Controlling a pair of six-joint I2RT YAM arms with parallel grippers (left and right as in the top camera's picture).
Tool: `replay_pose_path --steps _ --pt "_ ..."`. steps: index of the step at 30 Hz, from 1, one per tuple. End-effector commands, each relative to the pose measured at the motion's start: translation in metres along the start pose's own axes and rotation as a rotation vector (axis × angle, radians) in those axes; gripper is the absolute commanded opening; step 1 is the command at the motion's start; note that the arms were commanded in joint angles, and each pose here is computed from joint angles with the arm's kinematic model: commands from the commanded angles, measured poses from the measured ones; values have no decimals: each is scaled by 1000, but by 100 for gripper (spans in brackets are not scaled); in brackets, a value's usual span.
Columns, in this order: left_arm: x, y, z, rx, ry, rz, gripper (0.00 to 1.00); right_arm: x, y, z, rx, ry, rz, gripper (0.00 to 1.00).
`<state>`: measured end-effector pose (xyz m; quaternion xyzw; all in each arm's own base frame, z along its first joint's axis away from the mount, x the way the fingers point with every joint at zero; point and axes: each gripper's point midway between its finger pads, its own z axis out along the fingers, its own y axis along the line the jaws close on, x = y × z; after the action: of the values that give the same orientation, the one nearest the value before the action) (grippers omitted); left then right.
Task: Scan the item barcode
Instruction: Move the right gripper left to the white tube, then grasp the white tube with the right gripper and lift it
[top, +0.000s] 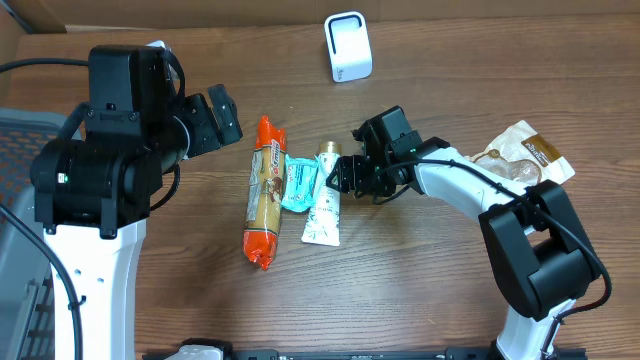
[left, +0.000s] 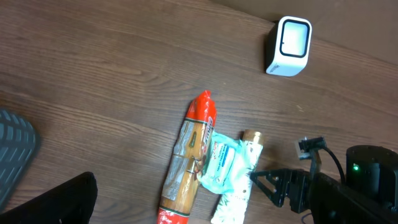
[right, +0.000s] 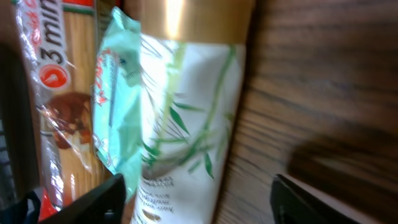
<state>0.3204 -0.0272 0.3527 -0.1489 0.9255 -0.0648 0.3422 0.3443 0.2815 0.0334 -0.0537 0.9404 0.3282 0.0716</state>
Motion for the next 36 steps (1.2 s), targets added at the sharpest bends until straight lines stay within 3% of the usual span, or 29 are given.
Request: replay_pose_path --steps 1,4,6,8,12,20,24,30,34,36 --pt "-5 0 -4 -1 -18 -10 100 4 8 16 -12 5 -59 67" --pt "-5 0 -4 -1 -18 -10 99 12 4 33 -8 31 -64 62" --pt "-5 0 -4 -1 -18 -10 100 15 0 40 -2 46 -52 50" --pt "-5 0 -4 -1 -18 -10 99 17 -1 40 -1 51 -49 33" --pt "-5 0 -4 0 -18 -10 99 9 7 29 -14 25 -60 20" --pt "-5 0 -4 -1 -18 -10 100 -9 13 -43 127 -65 -118 15" --pt "-5 0 -4 -1 -18 -10 100 -13 -6 -85 393 -145 -125 12" --pt "-5 0 -4 -1 -18 -10 99 0 -63 -116 1002 -183 -246 9" --pt "-5 0 -4 -1 -18 -10 100 13 -82 -114 1163 -119 -289 12" --pt "-5 0 -4 -1 -18 -10 100 19 -84 -102 1161 -84 -304 22"
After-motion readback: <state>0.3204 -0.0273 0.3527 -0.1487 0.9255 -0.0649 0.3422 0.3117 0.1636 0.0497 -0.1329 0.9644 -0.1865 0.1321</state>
